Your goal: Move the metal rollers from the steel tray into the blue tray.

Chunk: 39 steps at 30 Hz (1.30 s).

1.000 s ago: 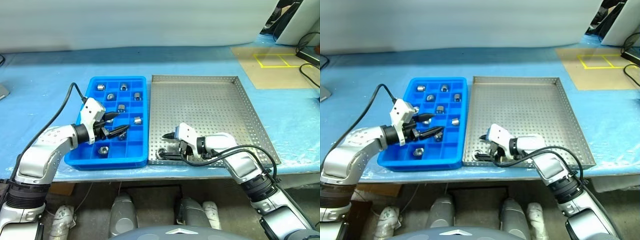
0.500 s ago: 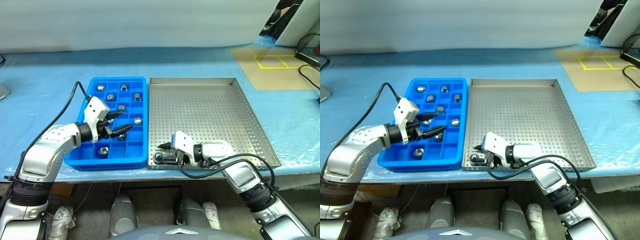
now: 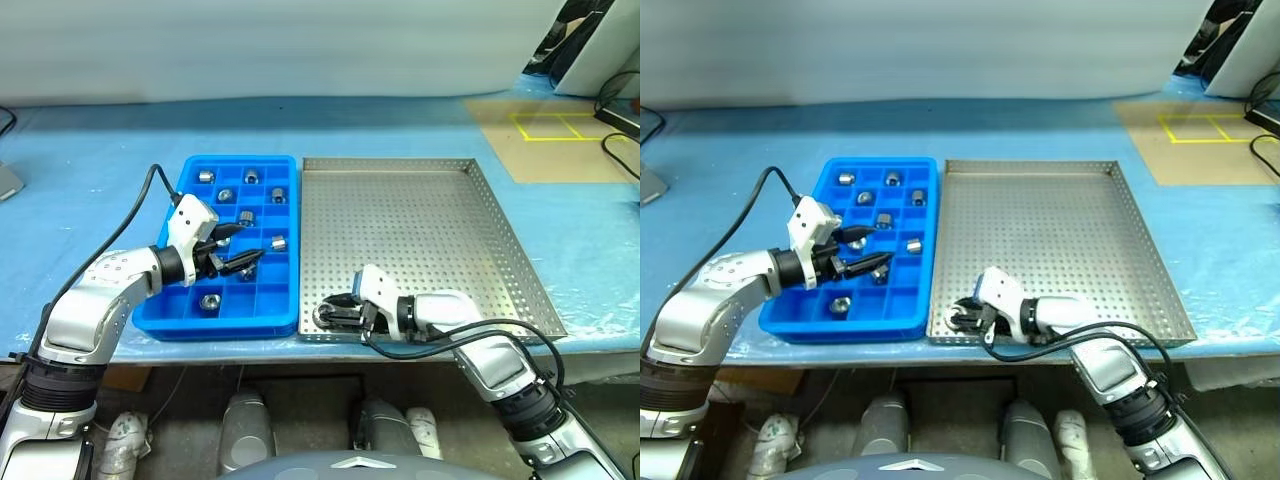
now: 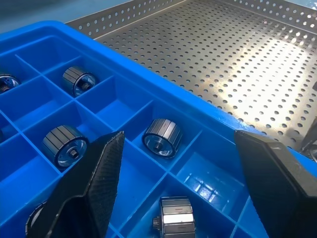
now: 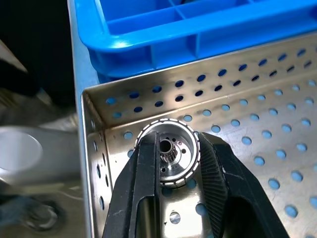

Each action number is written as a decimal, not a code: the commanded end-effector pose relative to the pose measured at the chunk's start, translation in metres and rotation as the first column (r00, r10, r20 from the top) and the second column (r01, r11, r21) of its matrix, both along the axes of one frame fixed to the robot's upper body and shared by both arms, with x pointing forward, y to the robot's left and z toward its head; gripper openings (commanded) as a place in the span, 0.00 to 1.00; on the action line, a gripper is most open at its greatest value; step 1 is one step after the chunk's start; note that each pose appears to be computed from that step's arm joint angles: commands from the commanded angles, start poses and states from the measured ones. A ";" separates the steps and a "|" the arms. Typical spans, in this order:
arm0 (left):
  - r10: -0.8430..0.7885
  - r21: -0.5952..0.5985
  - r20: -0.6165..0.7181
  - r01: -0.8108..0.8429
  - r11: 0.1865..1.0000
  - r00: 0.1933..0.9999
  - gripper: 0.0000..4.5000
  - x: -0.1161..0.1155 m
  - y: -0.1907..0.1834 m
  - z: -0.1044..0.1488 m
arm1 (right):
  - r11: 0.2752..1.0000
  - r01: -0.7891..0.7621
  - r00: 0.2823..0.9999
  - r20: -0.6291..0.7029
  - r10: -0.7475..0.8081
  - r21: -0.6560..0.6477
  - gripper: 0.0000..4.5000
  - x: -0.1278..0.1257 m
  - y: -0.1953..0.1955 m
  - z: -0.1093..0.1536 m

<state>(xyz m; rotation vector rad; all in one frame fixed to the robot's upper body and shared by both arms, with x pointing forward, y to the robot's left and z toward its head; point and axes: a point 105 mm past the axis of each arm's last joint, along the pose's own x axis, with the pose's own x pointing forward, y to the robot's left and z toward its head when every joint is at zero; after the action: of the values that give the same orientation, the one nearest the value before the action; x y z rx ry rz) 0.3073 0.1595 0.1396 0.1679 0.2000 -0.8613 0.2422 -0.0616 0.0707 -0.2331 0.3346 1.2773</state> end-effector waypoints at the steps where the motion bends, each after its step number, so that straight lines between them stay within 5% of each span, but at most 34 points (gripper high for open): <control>1: -0.005 -0.009 0.041 0.006 1.000 0.999 0.83 -0.001 0.000 0.009 | 0.990 -0.098 0.995 -0.014 0.100 0.099 0.17 -0.025 0.010 0.031; 5: -0.011 -0.016 0.033 0.011 1.000 0.999 0.83 -0.005 0.003 0.008 | 0.993 -0.074 0.997 0.019 0.072 0.090 0.17 0.066 -0.031 0.076; 10: 0.009 -0.005 0.035 -0.009 1.000 0.999 0.83 -0.005 0.010 0.008 | 0.990 -0.081 0.995 0.060 0.075 0.112 0.17 0.083 -0.024 0.086; 24: 0.070 0.030 0.025 -0.071 0.997 0.997 0.83 -0.027 0.038 0.013 | 0.915 -0.274 0.960 0.027 0.279 0.295 0.17 0.057 0.049 0.111; 34: 0.044 0.024 -0.032 -0.044 0.999 0.998 0.83 -0.052 0.036 0.009 | 0.932 -0.234 0.941 -0.175 0.288 0.278 0.17 0.051 0.079 0.067; 39: 0.043 0.008 -0.028 -0.043 0.999 0.999 0.83 -0.052 0.026 0.007 | 0.944 -0.272 0.939 -0.163 0.303 0.186 0.17 0.052 0.074 0.048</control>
<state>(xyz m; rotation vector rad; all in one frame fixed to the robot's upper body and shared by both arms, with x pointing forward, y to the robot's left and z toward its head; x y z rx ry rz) 0.2570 0.1927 0.1386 0.1467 0.2663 -0.7989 0.2972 0.0092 0.1114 0.0034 0.4097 1.5734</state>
